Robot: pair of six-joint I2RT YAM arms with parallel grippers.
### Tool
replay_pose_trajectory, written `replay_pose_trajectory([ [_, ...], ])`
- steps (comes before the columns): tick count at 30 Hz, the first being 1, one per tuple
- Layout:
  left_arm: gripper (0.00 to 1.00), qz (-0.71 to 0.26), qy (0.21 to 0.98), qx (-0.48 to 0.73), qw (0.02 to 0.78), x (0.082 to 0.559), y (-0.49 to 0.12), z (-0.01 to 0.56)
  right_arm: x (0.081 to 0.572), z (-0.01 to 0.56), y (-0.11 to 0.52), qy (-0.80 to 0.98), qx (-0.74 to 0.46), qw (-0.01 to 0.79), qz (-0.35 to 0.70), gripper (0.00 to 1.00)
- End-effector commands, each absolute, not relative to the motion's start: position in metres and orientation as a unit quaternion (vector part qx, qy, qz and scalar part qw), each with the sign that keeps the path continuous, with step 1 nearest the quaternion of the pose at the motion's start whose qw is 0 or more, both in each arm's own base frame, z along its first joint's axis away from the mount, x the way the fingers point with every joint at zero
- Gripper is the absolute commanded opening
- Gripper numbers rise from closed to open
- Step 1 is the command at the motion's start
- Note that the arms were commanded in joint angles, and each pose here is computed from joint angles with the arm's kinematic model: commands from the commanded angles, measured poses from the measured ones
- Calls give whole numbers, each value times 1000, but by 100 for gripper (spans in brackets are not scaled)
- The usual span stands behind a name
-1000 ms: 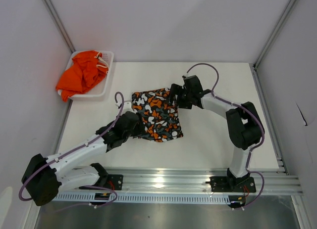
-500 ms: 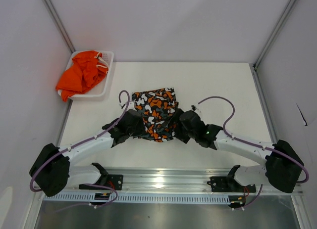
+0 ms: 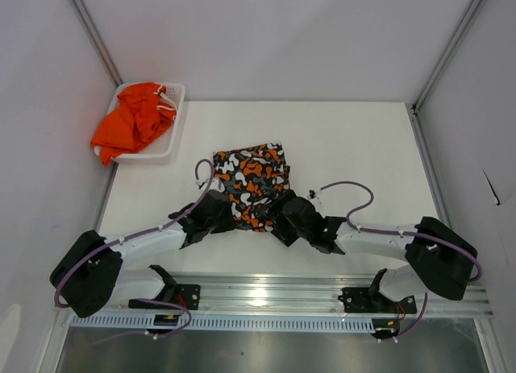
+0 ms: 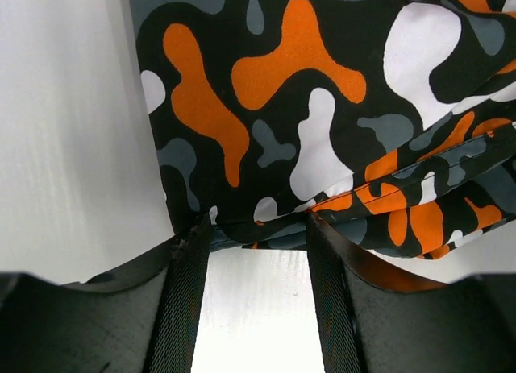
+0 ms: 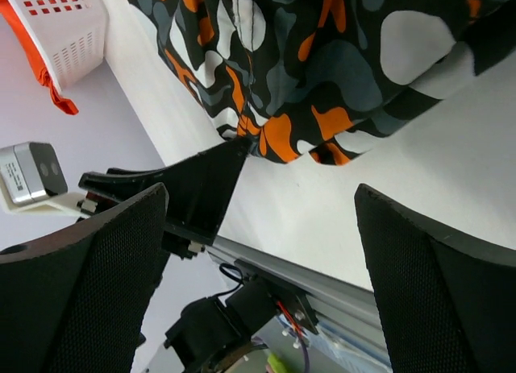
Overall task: Fold and stack the shorts
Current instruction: Fold the shorts
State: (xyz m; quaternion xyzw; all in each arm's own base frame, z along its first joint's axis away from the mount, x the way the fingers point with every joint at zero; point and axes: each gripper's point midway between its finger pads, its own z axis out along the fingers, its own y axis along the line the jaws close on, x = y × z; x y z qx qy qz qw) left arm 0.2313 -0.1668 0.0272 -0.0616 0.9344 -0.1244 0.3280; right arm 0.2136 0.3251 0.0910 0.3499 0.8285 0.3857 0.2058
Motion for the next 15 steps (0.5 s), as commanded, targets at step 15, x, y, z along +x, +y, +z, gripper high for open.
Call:
replay_pose_trajectory([
  [15,57,-249,919,-7,306,184,-257,54,203,51,294,848,323,215,361,98],
])
